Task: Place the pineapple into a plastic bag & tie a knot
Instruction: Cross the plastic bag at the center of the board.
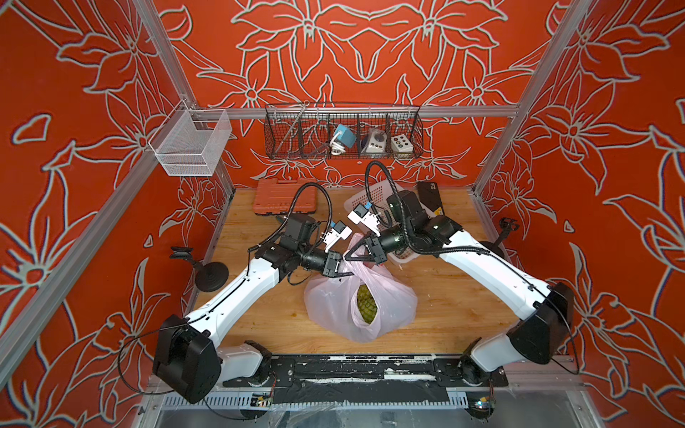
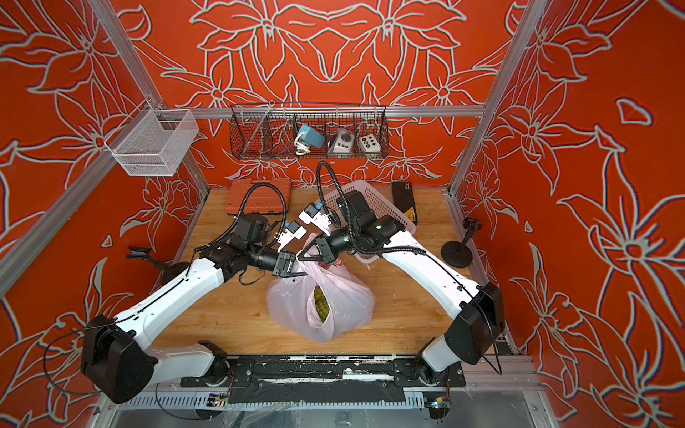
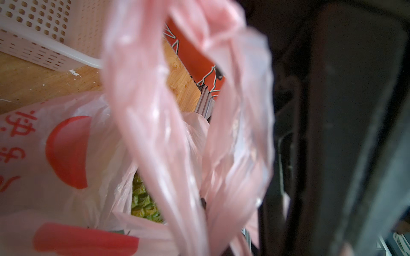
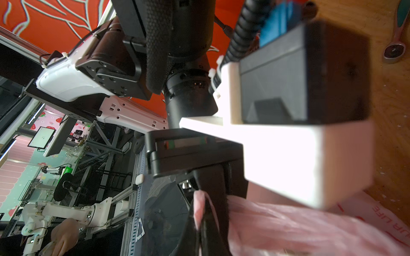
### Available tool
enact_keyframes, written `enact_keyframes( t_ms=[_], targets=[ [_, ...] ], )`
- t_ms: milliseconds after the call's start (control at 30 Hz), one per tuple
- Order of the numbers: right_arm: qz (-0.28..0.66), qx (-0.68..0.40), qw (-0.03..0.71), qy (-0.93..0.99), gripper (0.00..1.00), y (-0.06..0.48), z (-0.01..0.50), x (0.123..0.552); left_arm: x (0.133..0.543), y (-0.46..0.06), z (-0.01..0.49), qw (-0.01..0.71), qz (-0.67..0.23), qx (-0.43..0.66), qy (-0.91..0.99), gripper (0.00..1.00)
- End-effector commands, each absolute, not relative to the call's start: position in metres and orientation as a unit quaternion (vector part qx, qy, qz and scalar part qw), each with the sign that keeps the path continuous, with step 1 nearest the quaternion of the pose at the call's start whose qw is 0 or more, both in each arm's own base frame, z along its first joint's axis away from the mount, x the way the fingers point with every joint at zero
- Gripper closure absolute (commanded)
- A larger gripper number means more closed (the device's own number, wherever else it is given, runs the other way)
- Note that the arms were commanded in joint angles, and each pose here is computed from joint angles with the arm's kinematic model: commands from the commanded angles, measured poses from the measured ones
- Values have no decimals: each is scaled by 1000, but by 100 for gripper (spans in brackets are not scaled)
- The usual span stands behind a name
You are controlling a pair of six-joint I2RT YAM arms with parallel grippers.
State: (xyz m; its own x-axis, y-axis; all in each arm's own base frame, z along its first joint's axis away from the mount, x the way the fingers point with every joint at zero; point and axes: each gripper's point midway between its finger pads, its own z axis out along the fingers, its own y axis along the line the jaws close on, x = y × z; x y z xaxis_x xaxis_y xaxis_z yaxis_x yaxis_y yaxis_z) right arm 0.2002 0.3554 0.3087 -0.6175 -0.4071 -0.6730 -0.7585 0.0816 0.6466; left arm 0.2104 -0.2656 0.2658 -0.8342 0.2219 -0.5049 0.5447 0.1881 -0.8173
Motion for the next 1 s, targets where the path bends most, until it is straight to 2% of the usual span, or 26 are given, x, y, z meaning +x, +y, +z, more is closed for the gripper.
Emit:
enact_keyframes(
  t_ms=[0, 300, 667, 967],
  targets=[
    [530, -393, 187, 728, 100, 350, 295, 207, 183, -265, 285, 150, -603, 292, 727, 100],
    [536, -383, 206, 723, 100, 327, 289, 175, 160, -268, 268, 154, -590, 279, 742, 100],
    [571, -403, 204, 686, 100, 338, 315, 152, 169, -277, 253, 137, -562, 280, 766, 93],
    [562, -395, 211, 695, 100, 350, 312, 169, 166, -277, 266, 148, -566, 297, 755, 86]
  ],
)
